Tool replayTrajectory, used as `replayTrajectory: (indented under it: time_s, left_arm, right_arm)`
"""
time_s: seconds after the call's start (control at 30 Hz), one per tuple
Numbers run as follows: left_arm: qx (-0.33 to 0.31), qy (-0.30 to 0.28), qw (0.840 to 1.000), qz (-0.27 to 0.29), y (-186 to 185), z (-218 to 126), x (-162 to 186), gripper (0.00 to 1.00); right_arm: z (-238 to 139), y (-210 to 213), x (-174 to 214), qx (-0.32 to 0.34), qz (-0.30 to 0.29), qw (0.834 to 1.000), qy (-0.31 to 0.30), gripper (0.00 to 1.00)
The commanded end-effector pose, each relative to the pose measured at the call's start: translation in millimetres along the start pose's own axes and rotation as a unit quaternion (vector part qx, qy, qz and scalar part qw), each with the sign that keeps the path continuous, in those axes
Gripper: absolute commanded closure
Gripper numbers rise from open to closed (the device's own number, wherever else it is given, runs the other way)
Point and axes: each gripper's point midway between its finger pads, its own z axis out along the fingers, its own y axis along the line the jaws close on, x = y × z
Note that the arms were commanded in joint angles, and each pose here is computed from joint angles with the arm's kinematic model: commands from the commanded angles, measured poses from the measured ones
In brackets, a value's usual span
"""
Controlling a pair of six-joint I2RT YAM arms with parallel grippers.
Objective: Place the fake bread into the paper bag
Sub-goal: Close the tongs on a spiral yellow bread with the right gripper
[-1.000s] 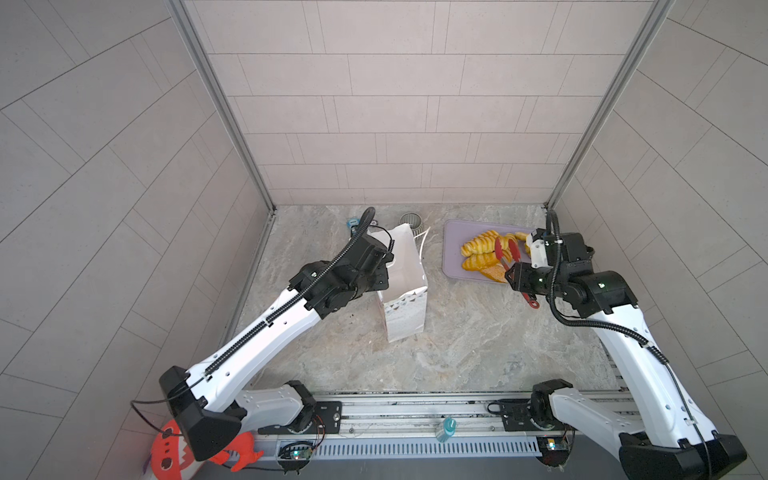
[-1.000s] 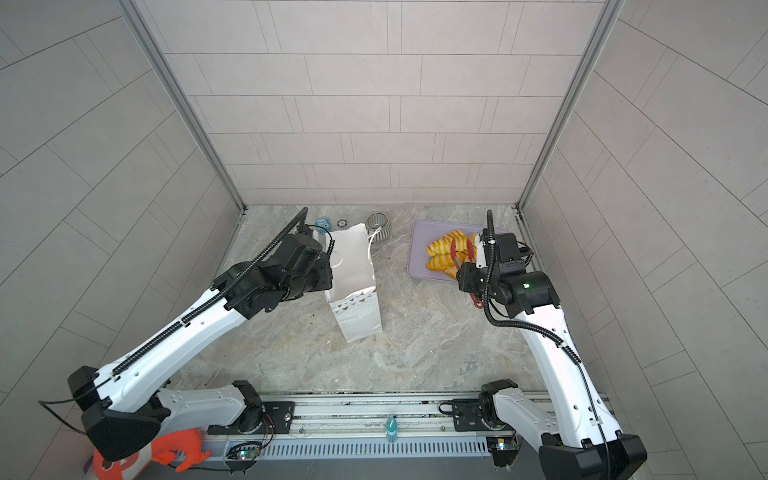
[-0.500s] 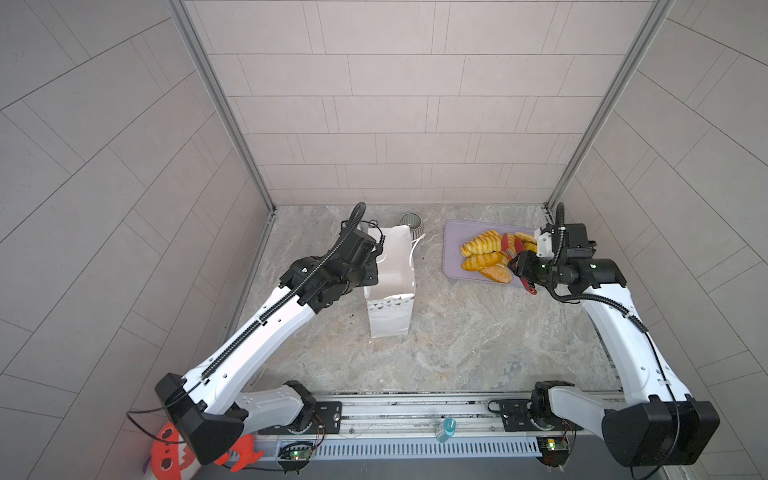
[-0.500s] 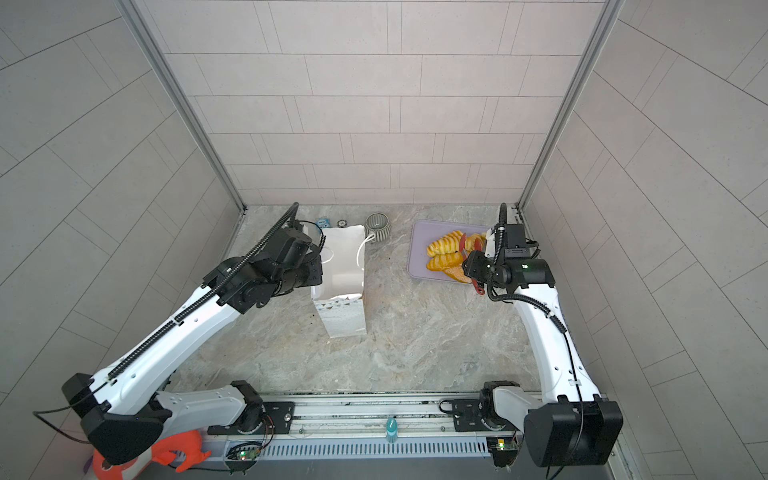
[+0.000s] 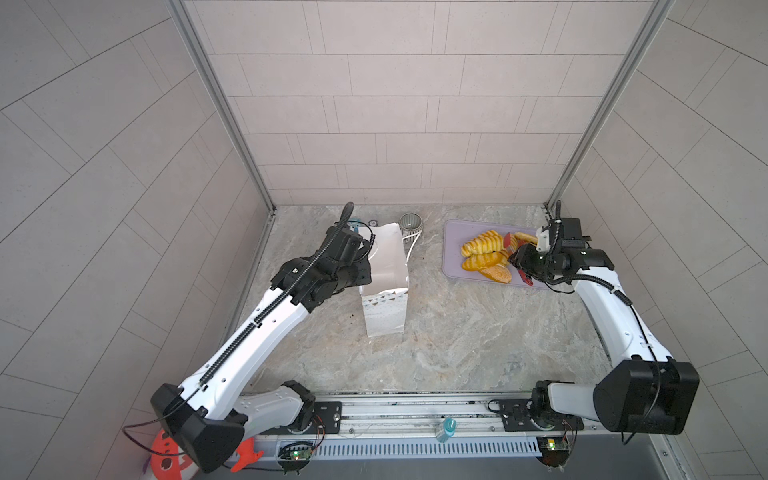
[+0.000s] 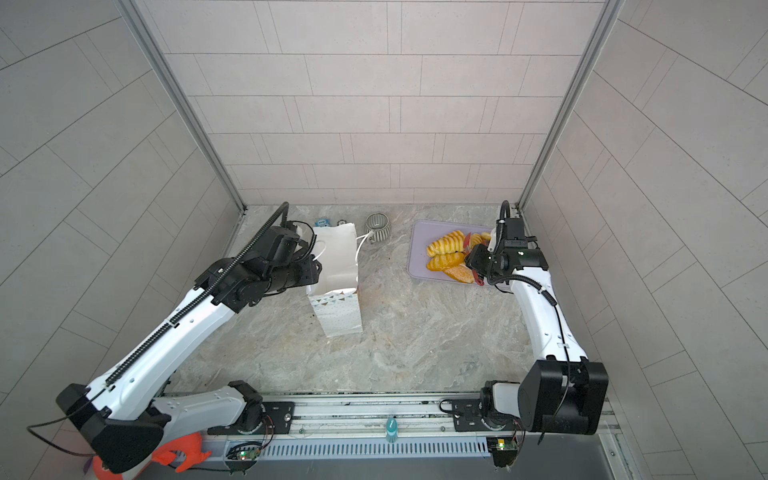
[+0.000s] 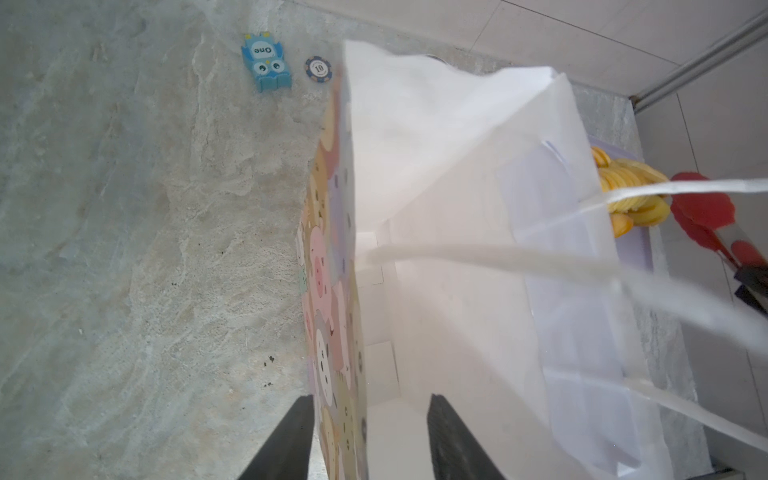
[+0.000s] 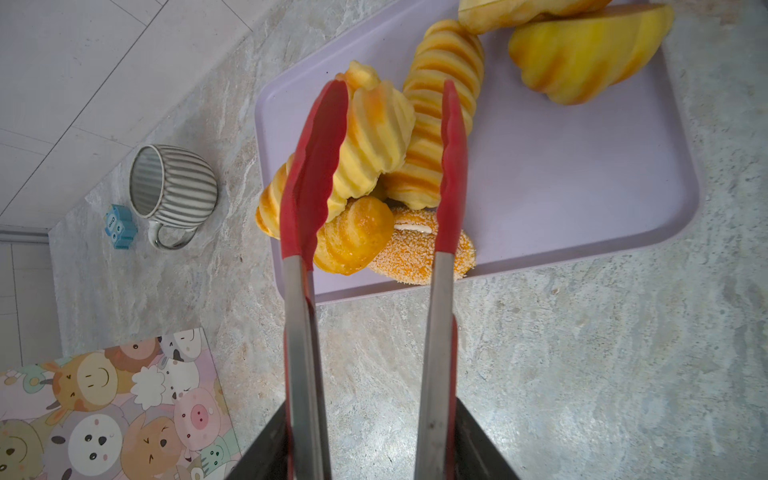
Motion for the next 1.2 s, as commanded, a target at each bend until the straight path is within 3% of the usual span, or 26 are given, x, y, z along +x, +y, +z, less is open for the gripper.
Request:
replayTrajectory:
  time_s: [0.0, 0.2, 0.47, 0.73, 1.17]
  left_arm:
    - [0.012, -0.006, 1.000, -0.002, 1, -5, -1, 0.42]
    - [0.020, -0.006, 1.000, -0.002, 1, -5, -1, 0.35]
    - [0.023, -0.005, 1.000, -0.005, 1, -3, 1, 0.35]
    - [0.022, -0.006, 1.000, -0.008, 3, -2, 2, 0.35]
    - [0.022, -0.006, 1.000, -0.010, 3, -2, 3, 0.35]
  right_arm:
    - [-6, 10, -23, -0.019, 0.013, 0.999, -0.034, 0.45]
    - [7, 11, -30, -0.031, 0.028, 0.999, -0.026, 0.43]
    - [22, 8, -34, -0.067, 0.076, 0.995, -0.002, 0.42]
    - [28, 15, -36, -0.093, 0.086, 0.992, 0.003, 0.42]
    - [34, 2, -28, -0.062, 0.089, 0.994, 0.014, 0.42]
